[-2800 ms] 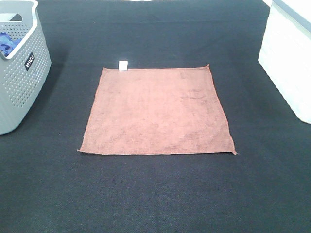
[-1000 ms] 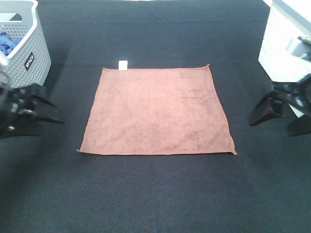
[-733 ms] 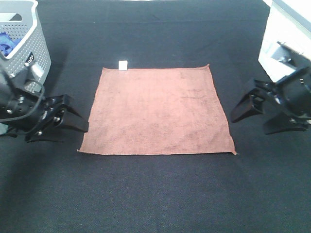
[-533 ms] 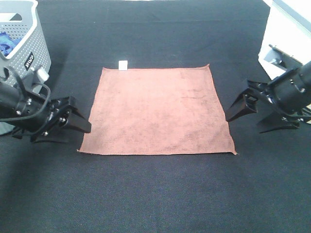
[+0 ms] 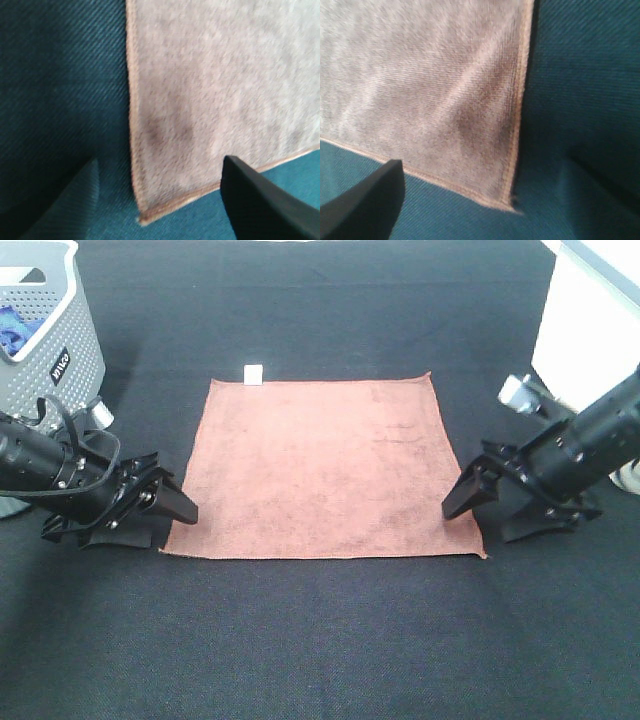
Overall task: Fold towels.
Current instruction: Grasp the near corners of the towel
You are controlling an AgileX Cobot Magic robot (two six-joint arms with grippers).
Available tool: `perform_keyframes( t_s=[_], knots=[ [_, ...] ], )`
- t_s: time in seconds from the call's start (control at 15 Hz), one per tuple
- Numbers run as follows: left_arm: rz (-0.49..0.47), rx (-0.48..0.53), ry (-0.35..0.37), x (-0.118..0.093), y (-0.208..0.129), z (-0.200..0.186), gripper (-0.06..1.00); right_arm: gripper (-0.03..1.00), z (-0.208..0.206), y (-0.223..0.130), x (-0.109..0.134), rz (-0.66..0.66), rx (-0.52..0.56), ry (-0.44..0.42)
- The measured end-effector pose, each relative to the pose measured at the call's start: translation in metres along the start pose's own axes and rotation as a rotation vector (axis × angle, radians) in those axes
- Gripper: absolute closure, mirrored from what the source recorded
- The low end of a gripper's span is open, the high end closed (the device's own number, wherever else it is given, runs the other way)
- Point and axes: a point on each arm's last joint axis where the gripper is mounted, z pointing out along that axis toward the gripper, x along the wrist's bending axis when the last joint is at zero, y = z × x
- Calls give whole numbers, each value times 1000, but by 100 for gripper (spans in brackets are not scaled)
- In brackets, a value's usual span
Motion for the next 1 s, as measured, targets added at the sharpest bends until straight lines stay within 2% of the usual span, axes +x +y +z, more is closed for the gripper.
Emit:
perform_keyframes(
  t_s=[0.13, 0.27, 0.4, 0.47, 0.53, 0.6, 0.73, 0.8, 0.87, 0.93, 1.0],
  knots=[
    [-9, 0, -12, -2, 3, 4, 27, 18, 11, 5, 9, -23, 9, 32],
    [3, 10, -29, -12, 2, 14, 27, 19, 25, 9, 28, -70, 30, 60],
    [32, 24, -39, -24, 0, 22, 27, 23, 30, 11, 31, -48, 32, 70],
    [29, 23, -44, -27, 0, 25, 30, 27, 30, 11, 31, -36, 31, 67],
    [4, 19, -44, -26, 0, 26, 40, 36, 31, 11, 29, -19, 30, 52],
    [4, 19, -44, -26, 0, 26, 40, 36, 31, 11, 29, -19, 30, 52],
    [-14, 26, -29, -22, -2, 30, 71, 52, 34, 11, 27, 23, 36, 44],
    [-10, 35, -25, -21, -3, 33, 90, 72, 35, 11, 25, 38, 32, 28],
    [-11, 38, -26, -21, -4, 33, 94, 87, 36, 10, 23, 45, 42, 17],
    [-20, 43, -30, -22, -4, 33, 94, 96, 37, 9, 22, 55, 50, 7],
    [-23, 71, -41, -23, -7, 33, 94, 97, 36, 8, 22, 69, 57, -1]
  ],
)
